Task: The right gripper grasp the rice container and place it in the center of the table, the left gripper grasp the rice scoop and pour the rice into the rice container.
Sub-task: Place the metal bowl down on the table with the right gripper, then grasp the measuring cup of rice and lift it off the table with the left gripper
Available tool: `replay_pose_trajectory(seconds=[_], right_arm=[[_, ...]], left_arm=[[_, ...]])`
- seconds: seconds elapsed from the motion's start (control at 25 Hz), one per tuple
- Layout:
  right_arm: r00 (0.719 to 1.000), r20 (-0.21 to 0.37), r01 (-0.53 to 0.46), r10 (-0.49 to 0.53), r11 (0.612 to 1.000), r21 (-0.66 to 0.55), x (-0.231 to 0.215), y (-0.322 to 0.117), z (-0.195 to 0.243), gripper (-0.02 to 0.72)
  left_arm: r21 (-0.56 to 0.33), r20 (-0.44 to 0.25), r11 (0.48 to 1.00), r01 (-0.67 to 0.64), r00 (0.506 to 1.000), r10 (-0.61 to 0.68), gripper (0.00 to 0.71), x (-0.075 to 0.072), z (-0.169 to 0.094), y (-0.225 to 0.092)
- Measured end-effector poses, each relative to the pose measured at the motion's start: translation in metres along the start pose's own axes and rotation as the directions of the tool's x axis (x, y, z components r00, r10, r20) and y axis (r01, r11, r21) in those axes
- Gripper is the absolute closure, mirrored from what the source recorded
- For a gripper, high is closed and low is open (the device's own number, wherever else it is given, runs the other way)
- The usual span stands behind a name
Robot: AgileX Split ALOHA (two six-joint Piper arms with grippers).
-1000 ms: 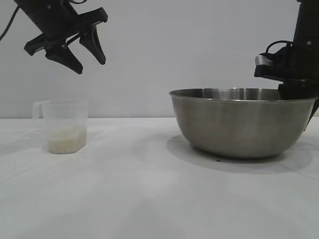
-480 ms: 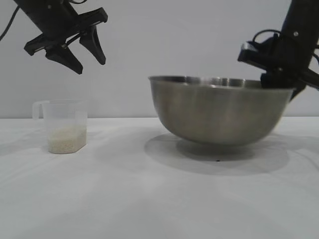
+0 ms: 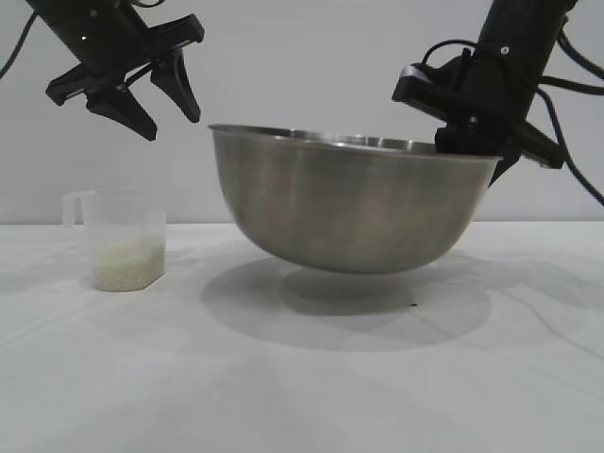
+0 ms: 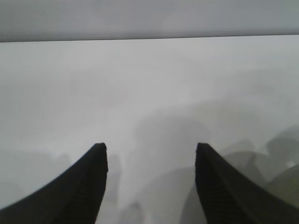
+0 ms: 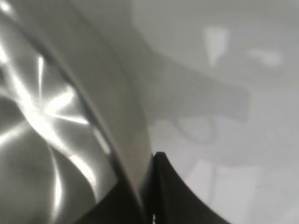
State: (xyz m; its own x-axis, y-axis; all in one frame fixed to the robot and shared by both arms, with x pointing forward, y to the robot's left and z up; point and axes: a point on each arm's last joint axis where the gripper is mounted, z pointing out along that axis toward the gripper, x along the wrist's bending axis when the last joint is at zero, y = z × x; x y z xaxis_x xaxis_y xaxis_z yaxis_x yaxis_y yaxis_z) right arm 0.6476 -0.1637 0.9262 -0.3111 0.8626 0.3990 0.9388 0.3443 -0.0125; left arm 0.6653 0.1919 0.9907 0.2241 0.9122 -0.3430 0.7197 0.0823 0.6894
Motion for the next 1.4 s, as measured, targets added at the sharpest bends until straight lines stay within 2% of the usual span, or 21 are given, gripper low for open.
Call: replay_pose_trajectory(seconds=[0.04,0.08,0.36,0.44,0.56,0.64,0.72,0.76,0.92,1.0,1.2,1.4], right_arm=[[1.000,0.002,0.001,-0.001,1.000,0.001,0.000,0.000,0.000,0.654],[1.000,0.000,0.000,0.000,1.000,0.000,0.000,0.000,0.000,0.654],[1.000,-0.014,-0.003,0.003,1.000,-0.007,0.002,0.001,-0.001,0.363],[1.000,-0.002,0.011,-0.011,1.000,-0.027,0.003,0.005,-0.007,0.267],[0.999,0.022,0.030,-0.029,0.997,-0.077,0.008,0.012,-0.023,0.167],[0.998,0.046,0.050,-0.045,0.992,-0.112,0.013,0.011,-0.039,0.174],[0.993,0.099,0.077,-0.064,0.988,-0.136,0.016,0.007,-0.056,0.174],[0.988,0.136,0.087,-0.068,0.986,-0.139,0.016,0.005,-0.063,0.134],[0.961,0.276,0.057,-0.008,0.984,-0.168,0.009,-0.005,-0.092,0.149],[0.945,0.325,0.040,0.030,0.978,-0.207,0.002,-0.013,-0.112,0.149],[0.930,0.344,-0.036,0.130,0.963,-0.268,-0.015,-0.042,-0.146,0.149],[0.910,0.353,-0.106,0.219,0.944,-0.312,-0.023,-0.096,-0.174,0.149]], left_arm=[[0.002,0.001,1.000,0.000,1.000,0.000,0.357,0.000,0.000,0.000],[0.003,0.002,1.000,0.000,1.000,0.000,0.357,0.000,0.000,0.000],[0.007,0.005,1.000,-0.001,1.000,0.001,0.357,0.000,0.000,-0.001],[0.011,0.007,1.000,-0.001,1.000,0.001,0.357,-0.001,0.000,-0.001],[0.014,0.009,1.000,-0.001,1.000,0.001,0.357,-0.001,0.000,-0.001],[0.016,0.010,1.000,-0.001,1.000,0.001,0.357,-0.001,0.000,-0.001],[0.016,0.010,1.000,-0.001,1.000,0.001,0.357,-0.001,0.000,-0.001],[0.016,0.010,1.000,-0.001,1.000,0.001,0.357,-0.001,0.000,-0.001],[0.017,0.011,1.000,-0.001,1.000,0.001,0.357,-0.001,0.000,-0.002],[0.017,0.011,1.000,-0.001,1.000,0.001,0.357,-0.001,0.000,-0.002],[0.018,0.012,1.000,-0.001,1.000,0.001,0.357,-0.001,0.000,-0.002],[0.025,0.017,1.000,-0.001,1.000,0.000,0.357,-0.002,0.000,-0.002]])
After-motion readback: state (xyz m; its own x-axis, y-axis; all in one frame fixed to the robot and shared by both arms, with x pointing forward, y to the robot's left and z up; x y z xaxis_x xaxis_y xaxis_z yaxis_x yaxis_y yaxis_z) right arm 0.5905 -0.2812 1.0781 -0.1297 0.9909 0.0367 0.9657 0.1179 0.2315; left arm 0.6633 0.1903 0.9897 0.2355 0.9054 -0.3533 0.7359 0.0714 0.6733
